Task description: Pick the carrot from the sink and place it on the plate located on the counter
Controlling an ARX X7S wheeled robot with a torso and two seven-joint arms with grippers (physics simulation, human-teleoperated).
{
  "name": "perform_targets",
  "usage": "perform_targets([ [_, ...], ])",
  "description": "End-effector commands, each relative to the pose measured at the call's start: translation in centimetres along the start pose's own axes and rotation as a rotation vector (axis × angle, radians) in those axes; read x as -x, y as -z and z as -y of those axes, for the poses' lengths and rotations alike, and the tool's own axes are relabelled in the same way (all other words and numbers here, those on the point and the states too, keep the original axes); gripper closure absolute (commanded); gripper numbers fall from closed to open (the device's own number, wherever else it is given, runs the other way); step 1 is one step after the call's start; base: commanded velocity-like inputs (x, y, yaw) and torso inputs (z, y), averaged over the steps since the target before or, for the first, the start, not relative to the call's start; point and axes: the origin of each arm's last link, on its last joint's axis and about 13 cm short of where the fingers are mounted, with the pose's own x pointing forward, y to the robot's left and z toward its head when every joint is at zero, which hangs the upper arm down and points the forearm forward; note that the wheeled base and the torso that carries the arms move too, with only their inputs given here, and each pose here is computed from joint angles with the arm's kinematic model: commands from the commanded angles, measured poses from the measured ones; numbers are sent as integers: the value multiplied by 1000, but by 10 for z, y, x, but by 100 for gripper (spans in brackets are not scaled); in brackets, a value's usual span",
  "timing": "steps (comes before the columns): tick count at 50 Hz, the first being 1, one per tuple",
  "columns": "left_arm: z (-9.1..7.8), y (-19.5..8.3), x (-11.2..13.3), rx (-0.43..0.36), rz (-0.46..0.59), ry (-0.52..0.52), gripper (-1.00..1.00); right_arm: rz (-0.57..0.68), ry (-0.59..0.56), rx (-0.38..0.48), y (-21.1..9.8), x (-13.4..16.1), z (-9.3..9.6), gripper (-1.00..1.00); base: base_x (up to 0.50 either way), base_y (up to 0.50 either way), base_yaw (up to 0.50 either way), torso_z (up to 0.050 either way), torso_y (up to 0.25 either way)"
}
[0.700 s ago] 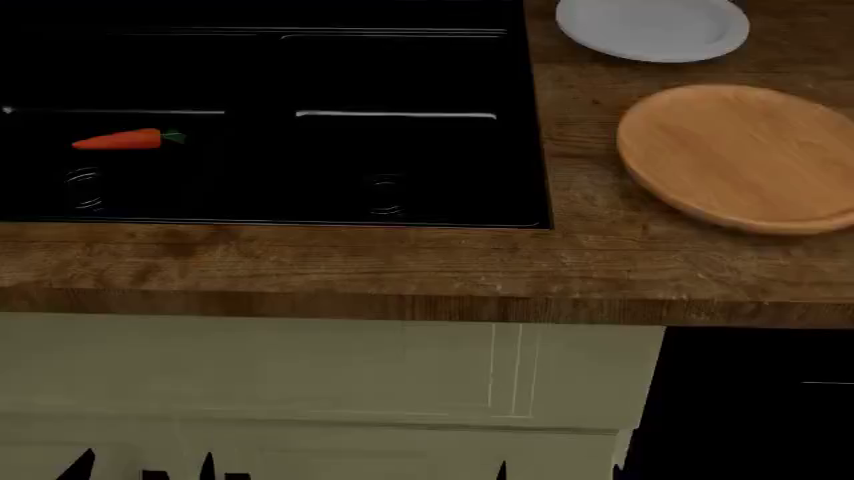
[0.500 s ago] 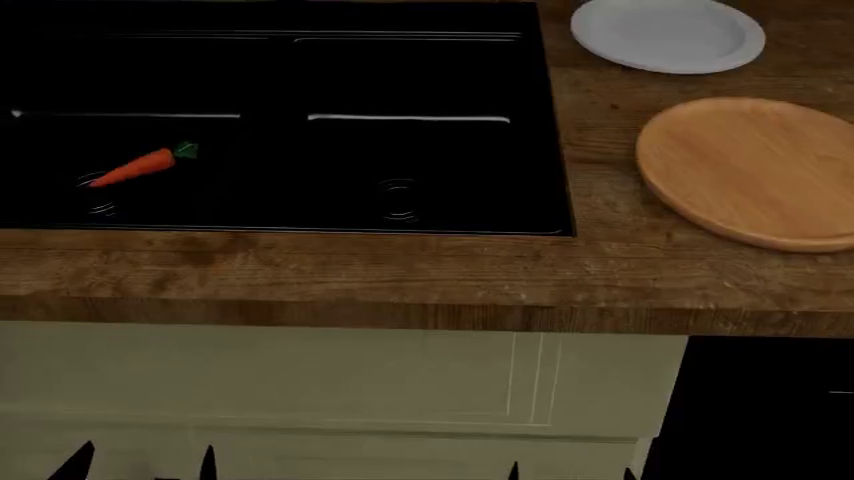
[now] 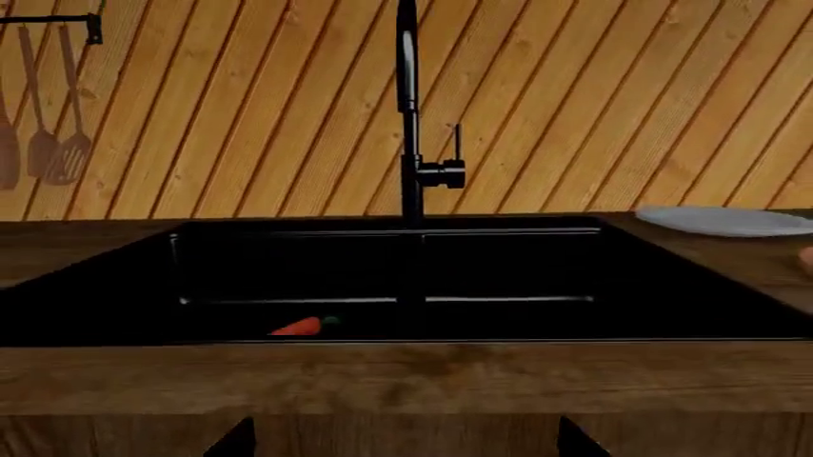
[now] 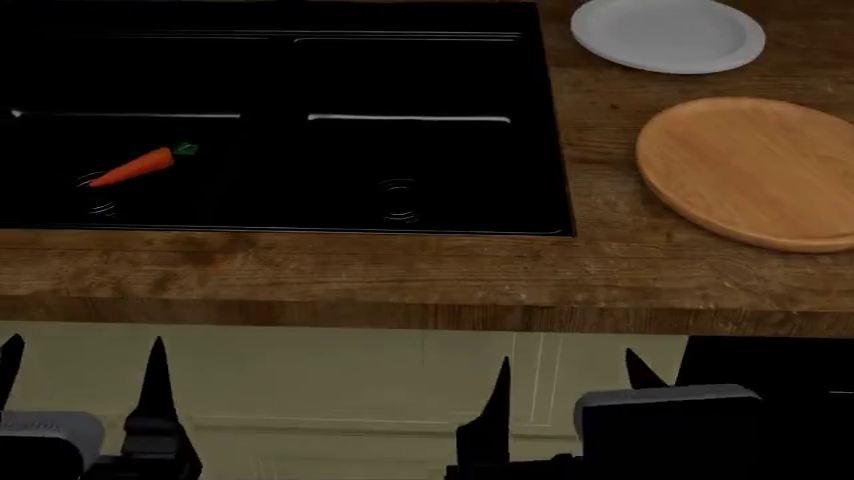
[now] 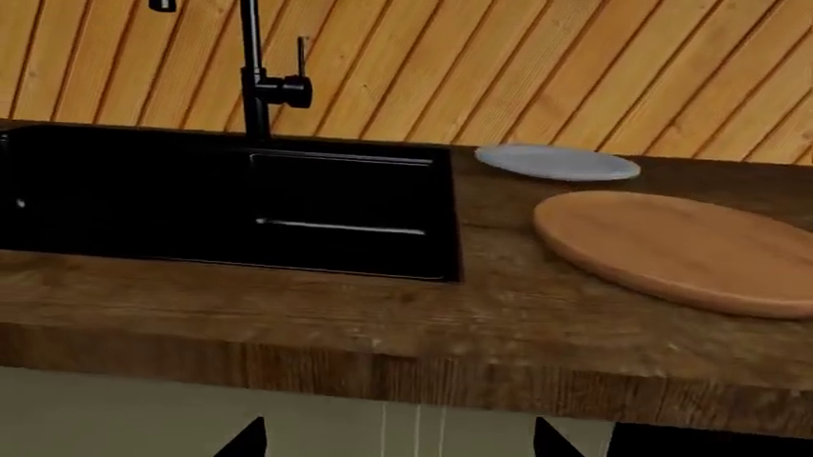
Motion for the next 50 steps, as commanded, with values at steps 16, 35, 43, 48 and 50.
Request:
perform_targets([
  [16, -6, -104, -44, -55, 158, 3, -100, 67, -37, 98, -109, -30, 19, -100, 0, 0, 0, 0, 0],
  [35, -6, -124, -55, -11, 159, 27, -100, 86, -35, 118, -129, -40, 23, -100, 0, 0, 0, 0, 0],
  [43, -6, -126, -57, -14, 162, 20, -100, 87, -36, 116, -130, -38, 23, -100, 93, 0, 0, 0, 0],
  [48, -7, -126, -56, -27, 185, 10, -100, 92, -39, 124, -132, -36, 22, -100, 287, 0, 0, 0, 0],
  [50, -7, -125, -56, -26, 186, 16, -100, 94, -38, 126, -132, -35, 22, -100, 287, 0, 0, 0, 0],
])
